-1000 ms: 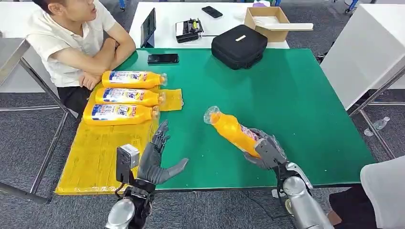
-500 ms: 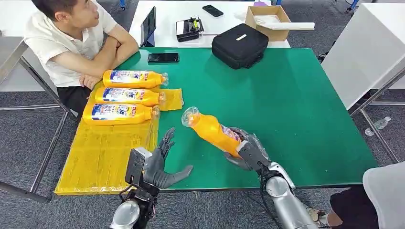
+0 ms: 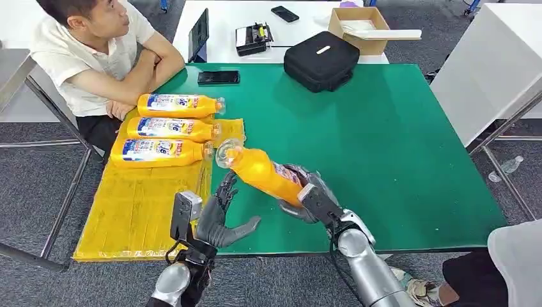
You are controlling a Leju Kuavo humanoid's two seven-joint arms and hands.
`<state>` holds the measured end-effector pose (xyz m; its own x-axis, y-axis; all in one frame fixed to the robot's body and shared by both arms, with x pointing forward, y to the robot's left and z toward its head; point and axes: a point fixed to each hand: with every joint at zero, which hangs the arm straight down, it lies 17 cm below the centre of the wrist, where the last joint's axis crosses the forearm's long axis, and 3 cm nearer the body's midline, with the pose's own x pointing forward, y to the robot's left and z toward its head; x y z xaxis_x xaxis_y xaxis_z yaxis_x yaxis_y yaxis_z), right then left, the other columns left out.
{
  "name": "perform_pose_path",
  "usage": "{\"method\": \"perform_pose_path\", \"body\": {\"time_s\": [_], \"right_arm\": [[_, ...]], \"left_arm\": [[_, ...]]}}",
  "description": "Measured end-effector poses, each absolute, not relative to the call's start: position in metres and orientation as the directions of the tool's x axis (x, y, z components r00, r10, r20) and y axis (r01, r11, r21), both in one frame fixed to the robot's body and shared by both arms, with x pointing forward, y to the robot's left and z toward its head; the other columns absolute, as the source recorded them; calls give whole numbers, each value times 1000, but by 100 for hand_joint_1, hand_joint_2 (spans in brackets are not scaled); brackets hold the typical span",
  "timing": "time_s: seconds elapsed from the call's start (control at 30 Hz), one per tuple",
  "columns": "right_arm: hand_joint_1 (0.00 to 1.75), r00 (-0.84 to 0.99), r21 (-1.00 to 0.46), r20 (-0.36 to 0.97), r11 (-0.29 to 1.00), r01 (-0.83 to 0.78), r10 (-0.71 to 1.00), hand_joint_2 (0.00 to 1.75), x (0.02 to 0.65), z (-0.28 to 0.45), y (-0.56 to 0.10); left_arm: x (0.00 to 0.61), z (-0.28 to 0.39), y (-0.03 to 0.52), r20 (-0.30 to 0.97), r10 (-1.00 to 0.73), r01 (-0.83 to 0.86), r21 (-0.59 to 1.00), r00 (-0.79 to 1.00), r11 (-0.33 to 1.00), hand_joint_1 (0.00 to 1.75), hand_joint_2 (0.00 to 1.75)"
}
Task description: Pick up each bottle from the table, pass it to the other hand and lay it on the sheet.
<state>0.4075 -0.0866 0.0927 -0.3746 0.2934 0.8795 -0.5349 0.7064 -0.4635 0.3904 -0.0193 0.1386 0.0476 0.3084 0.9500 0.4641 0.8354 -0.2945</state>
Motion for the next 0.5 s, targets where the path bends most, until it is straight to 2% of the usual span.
{"method": "perform_pose_path", "body": {"time_s": [0.5], "right_arm": [[175, -396, -428, 891, 695, -578, 220, 175, 395, 106, -50]], "left_arm": [[407, 149, -7, 919, 394, 398, -374, 35, 837, 0, 175]]}}
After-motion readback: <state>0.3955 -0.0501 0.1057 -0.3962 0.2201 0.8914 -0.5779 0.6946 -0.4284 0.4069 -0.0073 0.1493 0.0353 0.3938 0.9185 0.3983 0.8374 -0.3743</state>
